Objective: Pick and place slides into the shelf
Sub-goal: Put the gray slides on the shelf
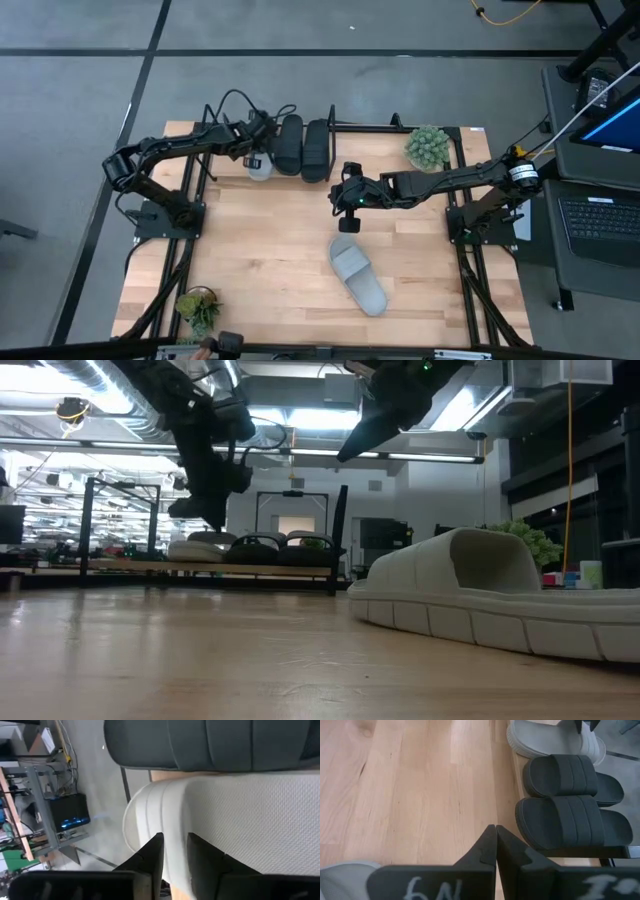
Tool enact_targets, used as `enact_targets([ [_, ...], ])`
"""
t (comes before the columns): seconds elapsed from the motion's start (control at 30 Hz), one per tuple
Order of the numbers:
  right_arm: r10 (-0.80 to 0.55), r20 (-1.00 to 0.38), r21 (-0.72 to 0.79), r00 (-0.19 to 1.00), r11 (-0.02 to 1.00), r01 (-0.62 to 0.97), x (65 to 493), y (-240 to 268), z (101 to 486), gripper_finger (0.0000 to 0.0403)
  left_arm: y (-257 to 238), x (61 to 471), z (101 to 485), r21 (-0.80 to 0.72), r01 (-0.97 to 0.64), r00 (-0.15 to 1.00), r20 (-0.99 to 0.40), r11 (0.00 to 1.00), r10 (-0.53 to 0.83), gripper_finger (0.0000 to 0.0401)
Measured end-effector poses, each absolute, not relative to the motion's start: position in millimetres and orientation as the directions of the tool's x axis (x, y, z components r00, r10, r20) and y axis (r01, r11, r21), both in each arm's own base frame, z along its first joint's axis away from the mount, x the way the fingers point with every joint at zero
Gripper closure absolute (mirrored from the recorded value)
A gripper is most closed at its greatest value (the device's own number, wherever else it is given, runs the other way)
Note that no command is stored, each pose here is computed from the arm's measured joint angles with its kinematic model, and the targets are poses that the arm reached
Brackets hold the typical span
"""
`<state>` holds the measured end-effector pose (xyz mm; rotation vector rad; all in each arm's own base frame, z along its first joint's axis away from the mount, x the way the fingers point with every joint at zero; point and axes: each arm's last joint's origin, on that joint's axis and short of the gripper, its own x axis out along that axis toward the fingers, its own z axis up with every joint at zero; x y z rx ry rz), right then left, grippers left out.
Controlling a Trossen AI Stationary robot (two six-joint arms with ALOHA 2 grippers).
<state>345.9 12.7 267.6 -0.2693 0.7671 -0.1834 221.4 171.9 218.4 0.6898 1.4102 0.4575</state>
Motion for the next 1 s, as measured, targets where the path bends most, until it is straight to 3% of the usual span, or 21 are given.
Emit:
enact_targets([
  [0.67,-0.26,-0.648,-0.378,0.716,0.926,-0.006,338,12,278,0.0397,128,255,310,0.629,-0.012,0.223,-0.756,0.777,0.616,0.0398],
  [1.0,-0.217,-0.678,-0.332,0.702,0.943,-0.029,313,12,295,0.0399,78,263,306,0.493,-0.042,0.314,-0.819,0.869,0.48,0.0401],
])
